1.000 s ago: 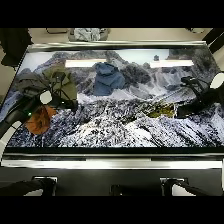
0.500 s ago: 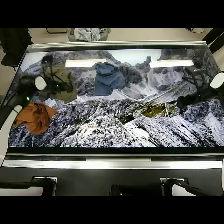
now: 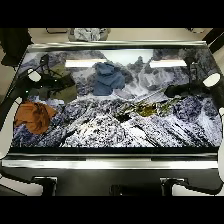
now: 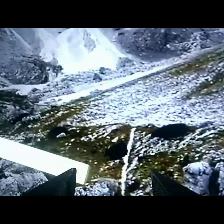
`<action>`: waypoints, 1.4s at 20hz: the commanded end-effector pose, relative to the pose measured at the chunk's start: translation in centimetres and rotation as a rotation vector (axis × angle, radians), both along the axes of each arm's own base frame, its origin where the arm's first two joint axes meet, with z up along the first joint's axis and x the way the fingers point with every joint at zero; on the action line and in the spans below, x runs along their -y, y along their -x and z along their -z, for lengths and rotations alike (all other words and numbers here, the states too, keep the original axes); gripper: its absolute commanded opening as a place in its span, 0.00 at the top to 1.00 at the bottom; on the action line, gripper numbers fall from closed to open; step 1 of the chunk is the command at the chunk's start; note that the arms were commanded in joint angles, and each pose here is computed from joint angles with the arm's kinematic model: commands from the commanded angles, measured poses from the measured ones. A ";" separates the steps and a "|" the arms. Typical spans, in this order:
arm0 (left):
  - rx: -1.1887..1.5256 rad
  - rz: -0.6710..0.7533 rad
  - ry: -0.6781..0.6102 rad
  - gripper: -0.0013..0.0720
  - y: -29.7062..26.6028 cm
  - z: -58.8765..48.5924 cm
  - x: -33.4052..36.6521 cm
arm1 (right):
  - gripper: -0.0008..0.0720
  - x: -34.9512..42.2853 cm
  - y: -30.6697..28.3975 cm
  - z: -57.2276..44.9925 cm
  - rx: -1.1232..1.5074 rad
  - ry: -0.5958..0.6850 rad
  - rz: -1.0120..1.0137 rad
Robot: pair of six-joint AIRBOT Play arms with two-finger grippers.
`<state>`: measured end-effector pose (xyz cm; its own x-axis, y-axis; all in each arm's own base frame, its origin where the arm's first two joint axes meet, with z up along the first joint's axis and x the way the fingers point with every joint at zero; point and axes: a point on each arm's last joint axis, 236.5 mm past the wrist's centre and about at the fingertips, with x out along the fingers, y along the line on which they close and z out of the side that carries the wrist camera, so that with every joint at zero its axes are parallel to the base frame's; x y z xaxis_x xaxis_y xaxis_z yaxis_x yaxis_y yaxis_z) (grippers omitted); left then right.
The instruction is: Fold the shirts.
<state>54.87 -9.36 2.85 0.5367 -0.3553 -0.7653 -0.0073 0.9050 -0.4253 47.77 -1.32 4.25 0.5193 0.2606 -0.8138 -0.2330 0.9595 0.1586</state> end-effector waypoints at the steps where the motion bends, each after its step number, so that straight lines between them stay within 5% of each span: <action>1: 0.051 0.057 0.168 0.06 -2.1 -2.1 2.8 | 0.21 -1.3 2.4 2.2 -0.128 -0.038 -0.065; 9: -0.110 0.116 0.373 0.06 -6.4 5.4 6.2 | 0.22 -1.4 4.5 3.0 -0.217 -0.022 -0.111; 25: -0.181 0.278 0.321 0.07 -2.9 10.4 13.2 | 0.22 -1.6 5.2 3.1 -0.243 -0.030 -0.123; 28: -0.187 0.274 0.323 0.20 -2.9 10.6 13.4 | 0.23 -1.7 5.3 3.2 -0.247 -0.032 -0.125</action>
<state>57.88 -22.46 -7.51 0.2581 -0.7020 -0.6638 0.1152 0.7045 -0.7003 42.62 0.31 1.13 0.2744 0.3345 -0.9016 -0.2991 0.9207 0.2506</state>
